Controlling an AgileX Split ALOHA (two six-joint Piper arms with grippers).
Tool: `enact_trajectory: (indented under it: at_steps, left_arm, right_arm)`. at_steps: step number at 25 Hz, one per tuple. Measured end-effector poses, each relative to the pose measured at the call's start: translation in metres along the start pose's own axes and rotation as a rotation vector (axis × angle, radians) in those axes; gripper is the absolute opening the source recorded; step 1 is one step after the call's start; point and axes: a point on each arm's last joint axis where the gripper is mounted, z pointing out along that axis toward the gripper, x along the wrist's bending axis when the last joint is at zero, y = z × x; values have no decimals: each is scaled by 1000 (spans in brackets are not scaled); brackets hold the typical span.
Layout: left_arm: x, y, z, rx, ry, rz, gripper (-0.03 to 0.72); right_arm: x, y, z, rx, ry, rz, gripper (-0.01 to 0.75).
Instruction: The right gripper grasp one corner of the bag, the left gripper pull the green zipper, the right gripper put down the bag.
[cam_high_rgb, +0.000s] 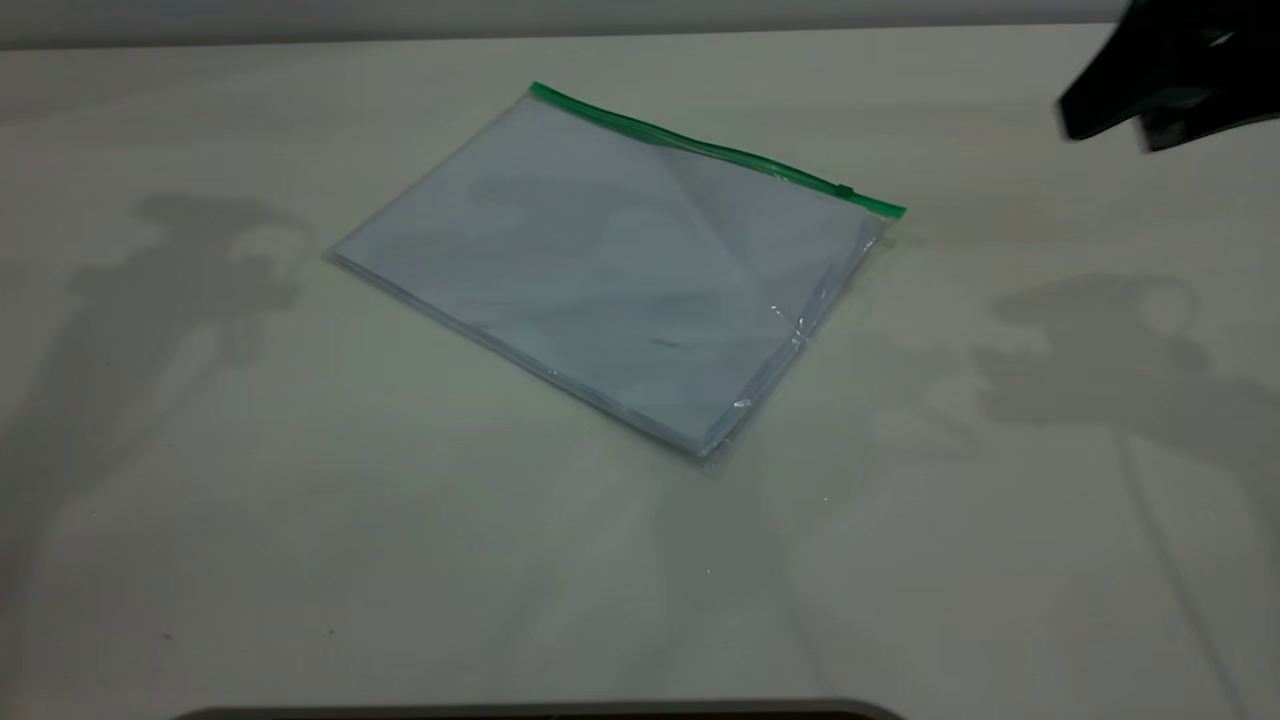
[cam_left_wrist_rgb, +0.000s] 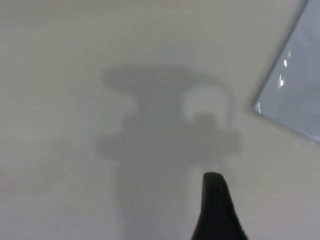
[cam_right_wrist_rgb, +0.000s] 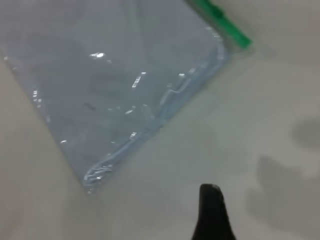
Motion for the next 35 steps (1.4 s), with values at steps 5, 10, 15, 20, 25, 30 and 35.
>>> enact_trajectory:
  at_steps: [5, 10, 15, 20, 25, 30, 35]
  left_arm:
    - [-12, -4, 21, 58, -15, 27, 575]
    - [-18, -4, 23, 56, -20, 41, 575]
    - [-18, -3, 23, 48, -19, 41, 575]
    - [-18, -3, 23, 46, -19, 45, 575]
    - [-18, -3, 23, 46, -20, 45, 575]
    - [-18, -3, 23, 45, -19, 45, 575]
    - [-18, -2, 23, 42, -19, 45, 575]
  right_arm:
    - [-10, 9, 39, 7, 103, -28, 579]
    - [-22, 8, 72, 3, 150, -34, 579]
    - [-27, 7, 97, -3, 233, -1, 579]
    - [-35, 5, 123, 6, 286, 31, 579]
    - [-40, 7, 142, -7, 331, 43, 579]
    - [-46, 4, 156, -24, 334, 51, 579]
    - [-51, 1, 168, -52, 334, 55, 579]
